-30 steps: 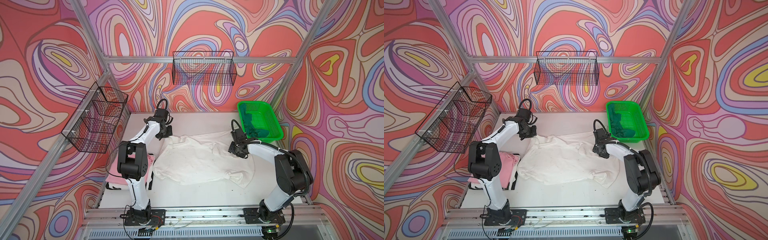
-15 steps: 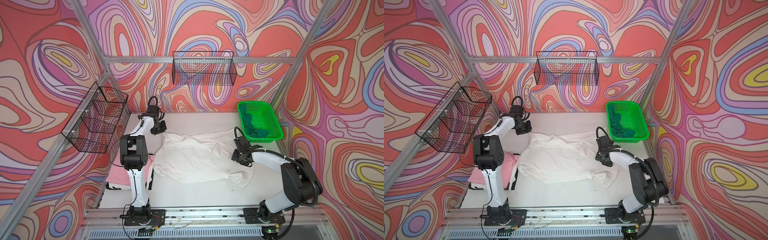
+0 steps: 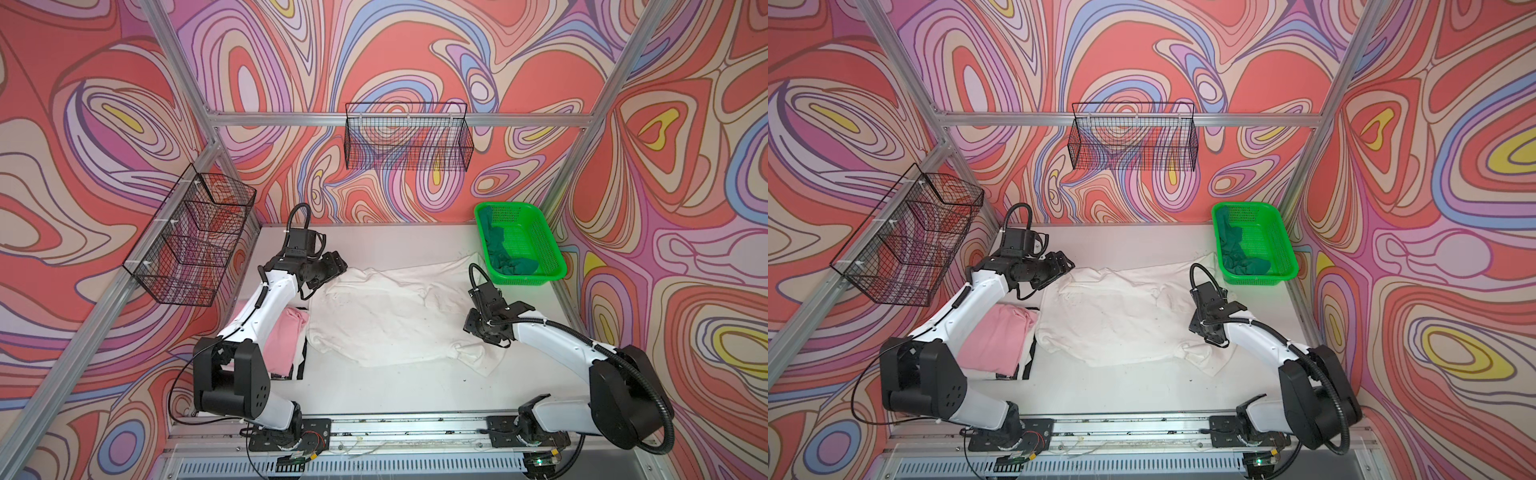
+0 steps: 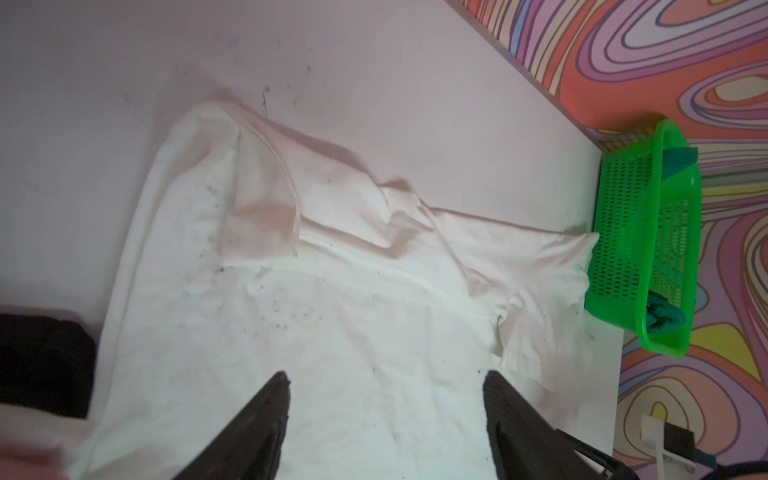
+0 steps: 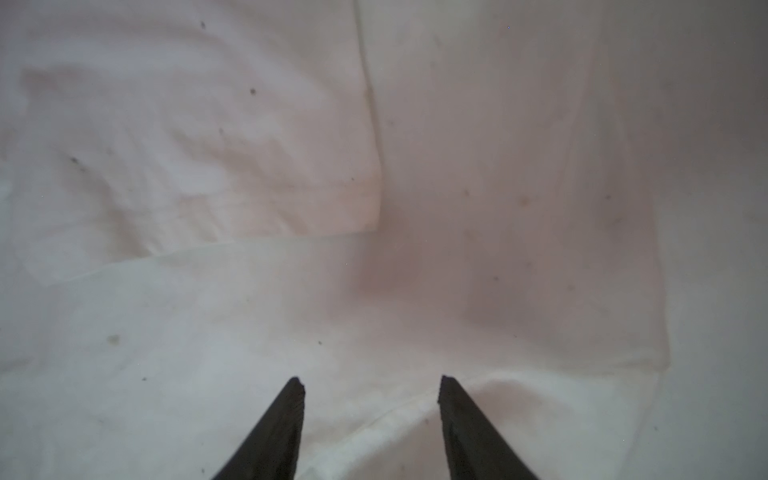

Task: Fold and stack the t-shirts

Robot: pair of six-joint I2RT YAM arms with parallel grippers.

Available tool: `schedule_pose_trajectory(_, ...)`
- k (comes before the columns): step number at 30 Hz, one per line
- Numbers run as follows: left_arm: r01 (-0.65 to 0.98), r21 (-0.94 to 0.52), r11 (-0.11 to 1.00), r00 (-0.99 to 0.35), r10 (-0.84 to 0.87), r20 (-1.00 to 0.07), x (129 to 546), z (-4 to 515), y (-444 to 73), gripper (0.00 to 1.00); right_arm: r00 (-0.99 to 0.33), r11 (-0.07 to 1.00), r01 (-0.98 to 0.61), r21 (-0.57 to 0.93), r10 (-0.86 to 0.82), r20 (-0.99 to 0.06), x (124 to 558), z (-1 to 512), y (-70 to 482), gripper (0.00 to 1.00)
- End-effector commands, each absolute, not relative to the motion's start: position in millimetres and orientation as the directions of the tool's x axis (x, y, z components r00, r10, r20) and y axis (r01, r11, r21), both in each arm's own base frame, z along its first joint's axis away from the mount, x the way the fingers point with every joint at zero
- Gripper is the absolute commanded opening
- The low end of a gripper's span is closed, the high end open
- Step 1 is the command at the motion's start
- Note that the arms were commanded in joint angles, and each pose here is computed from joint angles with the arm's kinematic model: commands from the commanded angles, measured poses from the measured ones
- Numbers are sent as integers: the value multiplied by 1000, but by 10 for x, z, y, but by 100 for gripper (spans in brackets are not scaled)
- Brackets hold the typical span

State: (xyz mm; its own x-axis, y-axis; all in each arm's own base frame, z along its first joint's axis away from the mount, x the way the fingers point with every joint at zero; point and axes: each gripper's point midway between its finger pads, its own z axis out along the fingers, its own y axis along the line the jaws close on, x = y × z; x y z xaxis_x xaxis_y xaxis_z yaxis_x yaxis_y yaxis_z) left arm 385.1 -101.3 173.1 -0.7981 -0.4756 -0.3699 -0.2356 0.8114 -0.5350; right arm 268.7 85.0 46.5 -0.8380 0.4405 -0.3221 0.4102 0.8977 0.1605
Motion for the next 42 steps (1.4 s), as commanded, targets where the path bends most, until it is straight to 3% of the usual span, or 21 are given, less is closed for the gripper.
schedule_pose_trajectory(1, -350, -515, 782, -789, -543, -287, 3593, 1347, -1027, 75, -837, 882, 463, 91, 469, -283, 2503, 306, 767, 55)
schedule_pose_trajectory(8, -407, -457, 791, -817, -539, -204, 3158, 824, -1142, 75, -835, 856, 516, 0, 503, -223, 2240, 145, 650, 56)
schedule_pose_trajectory(17, -489, -384, 783, -832, -551, -64, 2486, 249, -1238, 73, -818, 829, 555, -67, 529, -225, 1915, 220, 431, 55)
schedule_pose_trajectory(28, -483, -302, 822, -852, -521, -56, 1932, 179, -1178, 73, -821, 835, 550, -1, 541, -181, 1688, 346, 475, 51)
schedule_pose_trajectory(31, -447, -325, 833, -849, -510, -139, 2010, 461, -1123, 76, -809, 837, 545, 54, 542, -229, 1791, 594, 508, 52)
schedule_pose_trajectory(36, -343, -324, 881, -817, -451, -361, 2613, 1203, -1089, 84, -815, 876, 465, 126, 479, -327, 2338, 970, 713, 52)
schedule_pose_trajectory(42, -382, -251, 890, -791, -455, -409, 3241, 1386, -889, 84, -823, 905, 395, 160, 426, -376, 2964, 1043, 974, 51)
